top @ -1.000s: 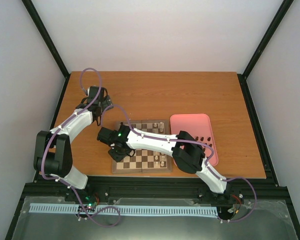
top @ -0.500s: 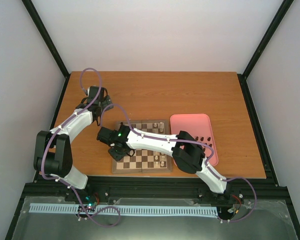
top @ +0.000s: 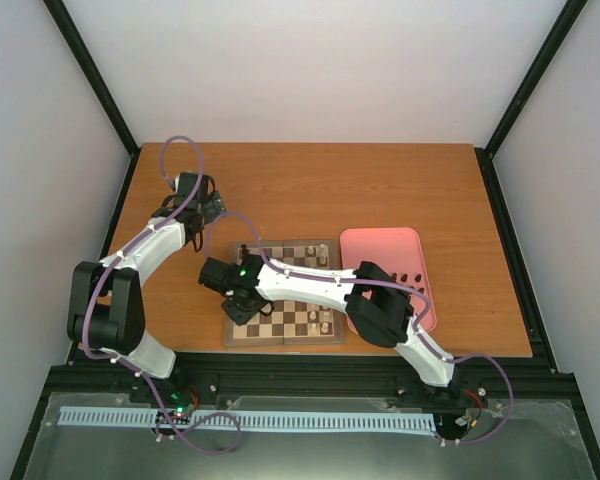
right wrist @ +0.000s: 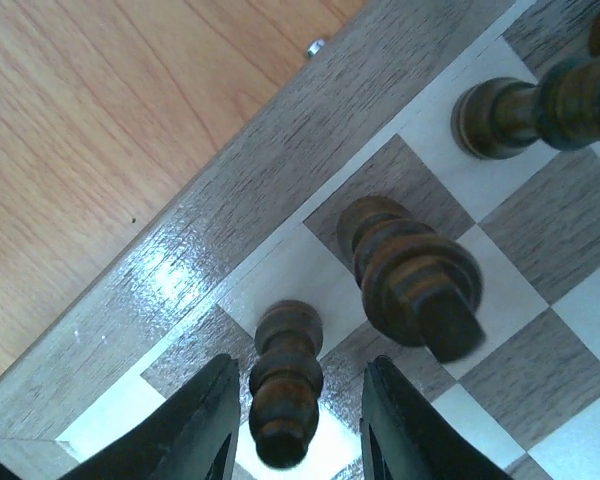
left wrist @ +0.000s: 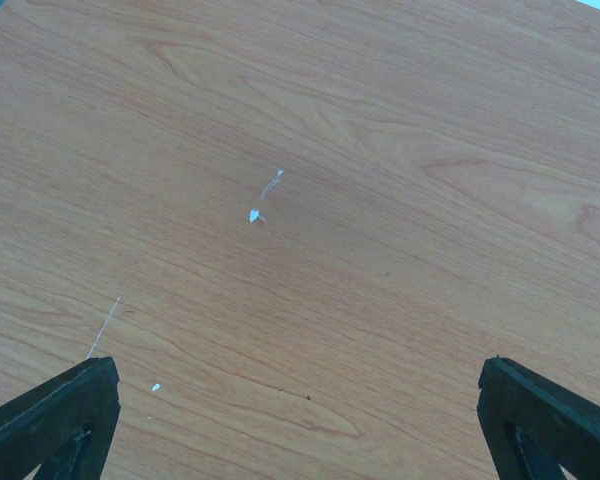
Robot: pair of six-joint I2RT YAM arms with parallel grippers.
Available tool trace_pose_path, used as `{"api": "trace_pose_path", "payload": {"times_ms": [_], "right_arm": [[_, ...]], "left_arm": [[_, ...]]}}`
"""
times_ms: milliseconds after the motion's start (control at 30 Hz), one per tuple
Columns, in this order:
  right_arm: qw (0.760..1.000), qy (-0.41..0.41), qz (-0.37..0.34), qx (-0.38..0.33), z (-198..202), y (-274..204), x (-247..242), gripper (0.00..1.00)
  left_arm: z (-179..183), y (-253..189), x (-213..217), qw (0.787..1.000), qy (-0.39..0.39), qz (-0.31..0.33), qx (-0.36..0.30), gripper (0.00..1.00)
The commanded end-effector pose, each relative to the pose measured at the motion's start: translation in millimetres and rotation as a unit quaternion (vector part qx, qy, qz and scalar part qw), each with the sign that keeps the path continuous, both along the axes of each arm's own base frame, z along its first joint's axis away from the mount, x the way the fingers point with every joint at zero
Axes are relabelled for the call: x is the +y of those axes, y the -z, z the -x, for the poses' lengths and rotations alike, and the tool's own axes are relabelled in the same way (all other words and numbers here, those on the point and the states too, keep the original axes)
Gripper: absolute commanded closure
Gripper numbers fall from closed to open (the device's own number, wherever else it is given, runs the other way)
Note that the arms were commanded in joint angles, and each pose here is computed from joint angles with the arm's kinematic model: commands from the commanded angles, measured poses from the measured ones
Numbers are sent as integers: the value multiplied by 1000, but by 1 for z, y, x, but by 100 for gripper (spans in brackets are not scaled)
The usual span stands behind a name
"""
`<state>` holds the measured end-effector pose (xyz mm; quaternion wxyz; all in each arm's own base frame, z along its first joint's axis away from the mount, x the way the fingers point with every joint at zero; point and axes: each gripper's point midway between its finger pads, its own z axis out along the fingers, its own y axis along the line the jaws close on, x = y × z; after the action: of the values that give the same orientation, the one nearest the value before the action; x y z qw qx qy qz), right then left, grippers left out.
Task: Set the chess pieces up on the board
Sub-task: Place the chess piece on the chessboard, then pick up the chess piece from the storage box.
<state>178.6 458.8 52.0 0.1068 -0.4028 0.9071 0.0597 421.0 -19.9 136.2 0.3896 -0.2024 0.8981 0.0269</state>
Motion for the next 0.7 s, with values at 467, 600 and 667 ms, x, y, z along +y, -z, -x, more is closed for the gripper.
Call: {"api": "trace_pose_path", "payload": {"times_ms": [467,600,667], "right_arm": [[995,-16,-88,-52,-6,-81,8,56],[991,11,-77,-106,-21,-101,-17,49],[991,26,-74,-112,-27,-104,-32,47]], "left_arm": [[-7,-13,-1,1000,3,-8,-9,0],[-7,-17,0,1000,0,-10,-14,0],[-7,-17,1,1000,-1,-12,-14,0]]}}
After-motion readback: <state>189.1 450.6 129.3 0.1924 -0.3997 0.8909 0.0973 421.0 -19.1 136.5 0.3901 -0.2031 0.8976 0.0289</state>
